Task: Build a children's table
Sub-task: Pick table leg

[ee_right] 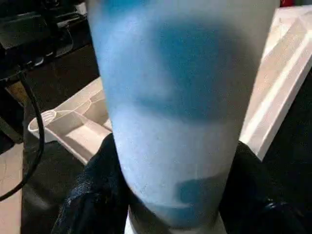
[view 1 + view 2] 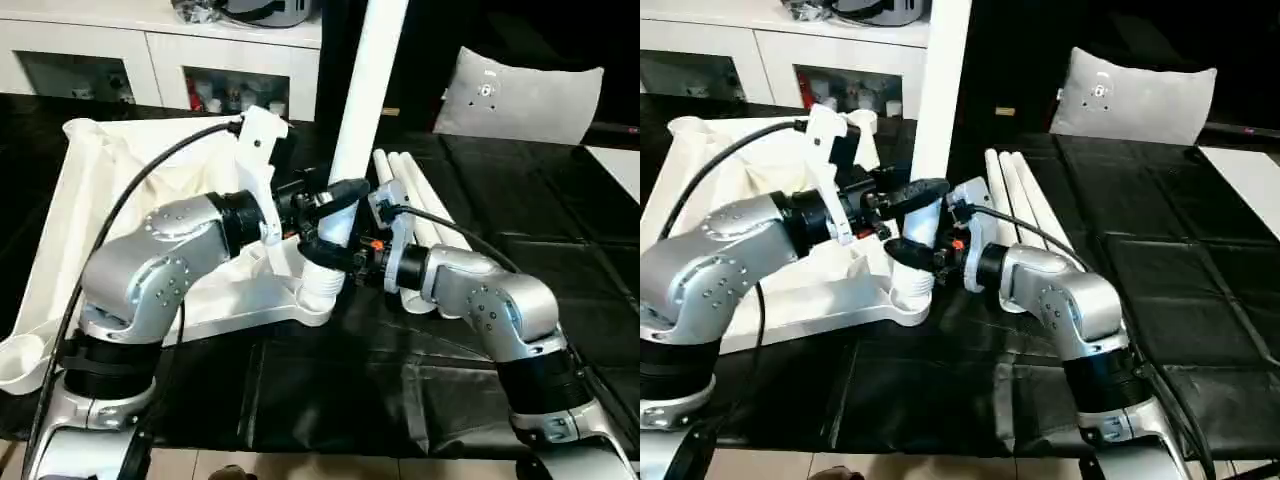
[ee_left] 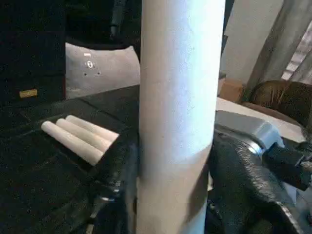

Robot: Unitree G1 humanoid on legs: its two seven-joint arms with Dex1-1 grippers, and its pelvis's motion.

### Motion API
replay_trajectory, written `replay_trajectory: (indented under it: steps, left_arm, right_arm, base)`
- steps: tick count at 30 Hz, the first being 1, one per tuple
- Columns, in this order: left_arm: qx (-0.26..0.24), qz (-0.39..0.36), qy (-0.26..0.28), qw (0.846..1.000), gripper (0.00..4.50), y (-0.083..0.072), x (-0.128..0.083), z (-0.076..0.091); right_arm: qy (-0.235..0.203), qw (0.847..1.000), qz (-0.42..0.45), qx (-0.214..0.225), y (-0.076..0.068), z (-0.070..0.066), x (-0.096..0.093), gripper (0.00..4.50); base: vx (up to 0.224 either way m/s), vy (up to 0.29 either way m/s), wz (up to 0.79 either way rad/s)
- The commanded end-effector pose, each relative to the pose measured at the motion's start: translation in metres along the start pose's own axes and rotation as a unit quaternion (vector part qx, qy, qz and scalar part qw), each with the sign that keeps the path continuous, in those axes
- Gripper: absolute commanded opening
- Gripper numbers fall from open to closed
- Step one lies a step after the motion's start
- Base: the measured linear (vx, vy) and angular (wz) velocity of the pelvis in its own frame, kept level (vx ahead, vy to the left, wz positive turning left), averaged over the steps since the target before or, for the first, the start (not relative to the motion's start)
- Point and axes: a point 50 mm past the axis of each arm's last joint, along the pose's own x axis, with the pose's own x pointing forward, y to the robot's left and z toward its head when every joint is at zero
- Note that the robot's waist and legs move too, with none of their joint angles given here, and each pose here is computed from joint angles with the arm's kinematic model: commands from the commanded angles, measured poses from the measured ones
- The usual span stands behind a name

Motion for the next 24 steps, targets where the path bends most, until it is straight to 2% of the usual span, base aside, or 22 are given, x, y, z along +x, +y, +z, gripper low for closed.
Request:
replay_trajectory:
  steps: [1,6,8,14,16,18,20,22,23,24]
  left_arm:
    - [0.016,-0.062,-0.015,0.998,2.75,-0.019,0.004,0.010]
    - [-0.003,-0.068,-0.030,0.997,2.94,-0.018,0.002,0.013]
    - [-0.021,-0.083,-0.043,0.995,3.25,-0.021,0.001,0.015]
    - [-0.060,-0.105,-0.067,0.990,3.72,-0.026,0.002,0.014]
    - [-0.065,-0.097,-0.079,0.990,3.83,-0.025,0.000,0.014]
    - [-0.062,-0.090,-0.095,0.989,4.10,-0.024,-0.007,0.014]
    - [-0.056,-0.083,-0.101,0.990,4.17,-0.023,-0.010,0.017]
    - [-0.052,-0.050,-0.113,0.991,4.34,-0.013,-0.014,0.021]
    - [-0.048,-0.011,-0.122,0.991,4.43,-0.001,-0.017,0.022]
    - [-0.048,0.003,-0.124,0.991,4.48,0.003,-0.018,0.022]
  right_arm:
    - [0.013,0.997,-0.074,0.010,-0.017,-0.006,-0.007,1.97]
    - [0.015,0.996,-0.082,0.020,-0.018,-0.008,-0.006,1.94]
    - [0.011,0.996,-0.085,0.018,-0.019,-0.010,-0.006,1.93]
    - [0.009,0.996,-0.085,0.018,-0.017,-0.012,-0.005,1.93]
    - [0.001,0.996,-0.086,0.023,-0.017,-0.011,-0.006,1.93]
    - [-0.016,0.996,-0.091,0.011,-0.019,-0.008,-0.007,1.93]
    - [-0.024,0.995,-0.092,0.003,-0.018,-0.005,-0.009,1.93]
    - [-0.049,0.996,-0.076,-0.010,-0.015,0.004,-0.010,1.93]
    - [-0.064,0.996,-0.066,-0.010,-0.013,0.007,-0.010,1.93]
    - [-0.067,0.996,-0.063,-0.009,-0.013,0.007,-0.010,1.93]
  base:
    - [0.000,0.000,0.00]
    - [0.000,0.000,0.00]
    - [0.000,0.000,0.00]
    - [0.000,0.000,0.00]
    - [0.000,0.000,0.00]
    - [0.000,0.000,0.00]
    - [0.000,0.000,0.00]
    - [0.000,0.000,0.00]
    - [0.000,0.000,0.00]
    - [0.000,0.000,0.00]
